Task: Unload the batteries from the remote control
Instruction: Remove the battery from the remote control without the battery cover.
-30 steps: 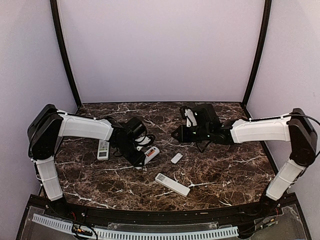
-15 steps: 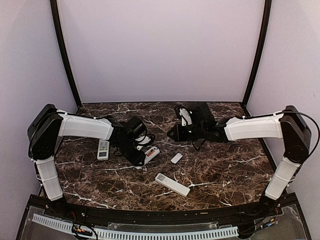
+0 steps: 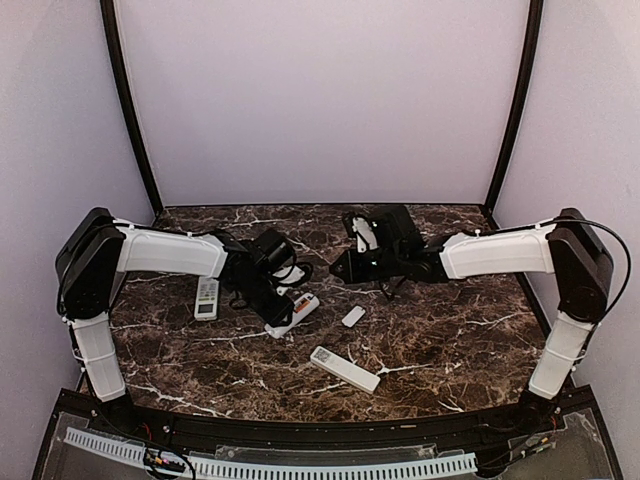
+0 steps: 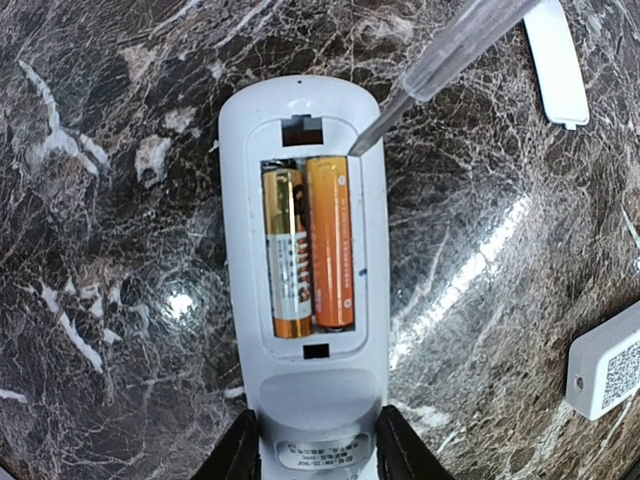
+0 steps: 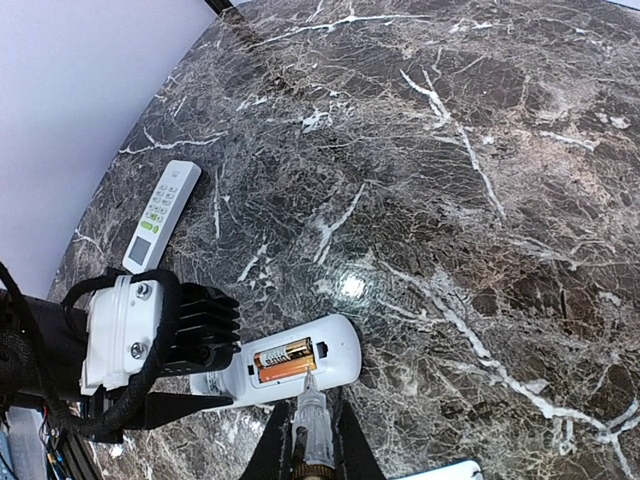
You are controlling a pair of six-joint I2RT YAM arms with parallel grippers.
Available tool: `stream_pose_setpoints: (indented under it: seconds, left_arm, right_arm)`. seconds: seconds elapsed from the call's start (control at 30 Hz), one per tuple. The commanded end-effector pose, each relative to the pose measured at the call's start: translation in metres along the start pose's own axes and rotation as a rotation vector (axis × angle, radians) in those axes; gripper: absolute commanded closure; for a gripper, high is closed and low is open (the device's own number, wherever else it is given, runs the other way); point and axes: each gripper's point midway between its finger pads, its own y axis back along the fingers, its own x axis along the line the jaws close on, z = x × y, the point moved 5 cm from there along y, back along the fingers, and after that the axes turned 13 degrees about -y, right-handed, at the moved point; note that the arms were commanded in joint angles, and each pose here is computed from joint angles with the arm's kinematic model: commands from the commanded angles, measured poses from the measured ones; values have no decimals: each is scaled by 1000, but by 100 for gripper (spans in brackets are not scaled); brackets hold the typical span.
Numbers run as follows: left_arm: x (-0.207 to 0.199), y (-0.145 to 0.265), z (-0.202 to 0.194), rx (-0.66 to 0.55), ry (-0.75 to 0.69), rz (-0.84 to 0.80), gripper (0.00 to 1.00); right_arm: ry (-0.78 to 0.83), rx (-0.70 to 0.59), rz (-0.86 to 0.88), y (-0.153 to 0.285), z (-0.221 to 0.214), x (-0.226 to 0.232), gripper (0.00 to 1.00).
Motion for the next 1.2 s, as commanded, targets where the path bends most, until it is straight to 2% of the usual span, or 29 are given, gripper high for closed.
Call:
stream_pose_setpoints:
  seconds: [0.0, 0.23, 0.37, 0.73, 1.17]
  left_arm:
    - [-10, -21, -21, 104, -17, -41, 60]
    - [-10, -22, -22, 112, -16, -43, 49]
    - [-10, -23, -23, 116, -16, -42, 48]
    - [-10, -25, -24, 129, -15, -44, 57]
    - [-9, -27, -25, 141, -15, -39, 62]
  right_arm:
    - [18, -23, 8, -2, 10, 3, 100]
    - [20, -13, -5, -7, 9, -1, 100]
    - [20, -9, -6, -9, 8, -2, 100]
    - [6, 16, -14, -13, 2, -7, 100]
    - [-58, 80, 48, -11, -7, 0, 100]
